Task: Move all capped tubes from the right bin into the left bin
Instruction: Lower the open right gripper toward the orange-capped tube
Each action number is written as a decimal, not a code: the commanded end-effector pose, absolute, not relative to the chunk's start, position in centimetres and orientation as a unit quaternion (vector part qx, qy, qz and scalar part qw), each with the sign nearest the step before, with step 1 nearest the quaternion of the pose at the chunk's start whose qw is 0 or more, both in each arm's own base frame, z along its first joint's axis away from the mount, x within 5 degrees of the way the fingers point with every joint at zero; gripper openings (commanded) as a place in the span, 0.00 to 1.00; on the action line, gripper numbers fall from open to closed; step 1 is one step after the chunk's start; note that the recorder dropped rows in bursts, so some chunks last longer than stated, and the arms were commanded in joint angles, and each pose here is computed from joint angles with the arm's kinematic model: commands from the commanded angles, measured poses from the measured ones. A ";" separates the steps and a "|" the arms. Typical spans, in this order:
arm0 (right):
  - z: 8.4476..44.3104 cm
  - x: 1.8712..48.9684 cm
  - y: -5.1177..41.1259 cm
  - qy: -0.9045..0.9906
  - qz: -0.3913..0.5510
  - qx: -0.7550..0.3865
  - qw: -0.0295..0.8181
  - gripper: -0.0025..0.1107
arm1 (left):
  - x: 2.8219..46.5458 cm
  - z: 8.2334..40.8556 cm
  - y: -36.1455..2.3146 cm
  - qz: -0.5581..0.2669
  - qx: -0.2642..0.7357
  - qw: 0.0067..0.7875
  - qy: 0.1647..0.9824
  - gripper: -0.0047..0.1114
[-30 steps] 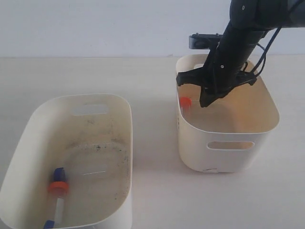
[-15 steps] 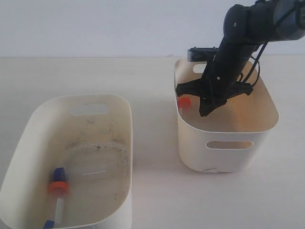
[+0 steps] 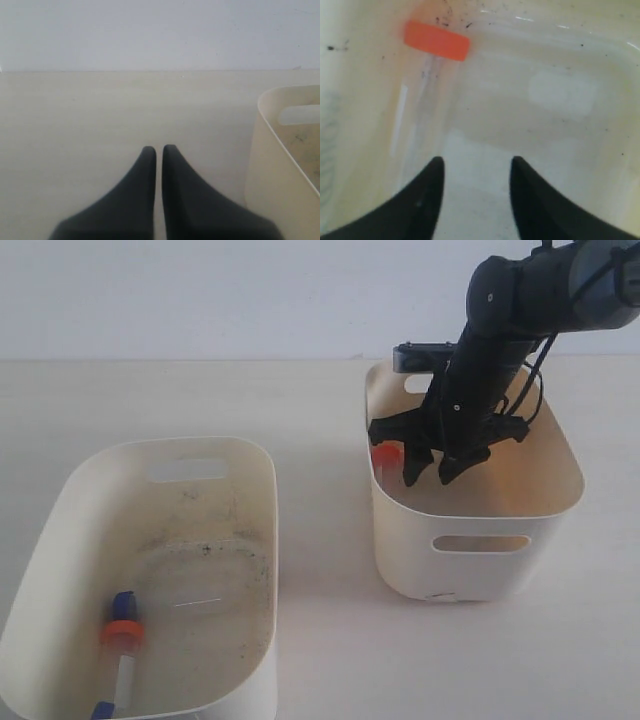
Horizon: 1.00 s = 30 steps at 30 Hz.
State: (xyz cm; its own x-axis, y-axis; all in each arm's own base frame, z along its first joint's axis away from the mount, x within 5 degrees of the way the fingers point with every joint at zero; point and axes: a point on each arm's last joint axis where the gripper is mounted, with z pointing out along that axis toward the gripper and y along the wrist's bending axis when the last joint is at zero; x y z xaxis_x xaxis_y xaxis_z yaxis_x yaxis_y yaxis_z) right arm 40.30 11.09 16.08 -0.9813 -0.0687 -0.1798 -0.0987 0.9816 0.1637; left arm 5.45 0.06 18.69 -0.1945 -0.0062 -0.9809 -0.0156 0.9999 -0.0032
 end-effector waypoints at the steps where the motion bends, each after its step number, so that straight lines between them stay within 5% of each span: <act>1: 16.4 40.4 11.4 0.988 0.108 -0.056 0.097 0.66 | 5.5 18.8 0.1 0.002 -0.011 0.636 0.772 0.08; 18: 16.2 40.7 11.5 0.987 0.110 -0.038 0.110 0.67 | 5.5 18.8 0.1 0.002 -0.011 0.636 0.772 0.08; 30: 12.9 40.6 11.6 0.992 0.109 -0.029 0.055 0.67 | 5.5 18.8 0.1 0.002 -0.011 0.636 0.772 0.08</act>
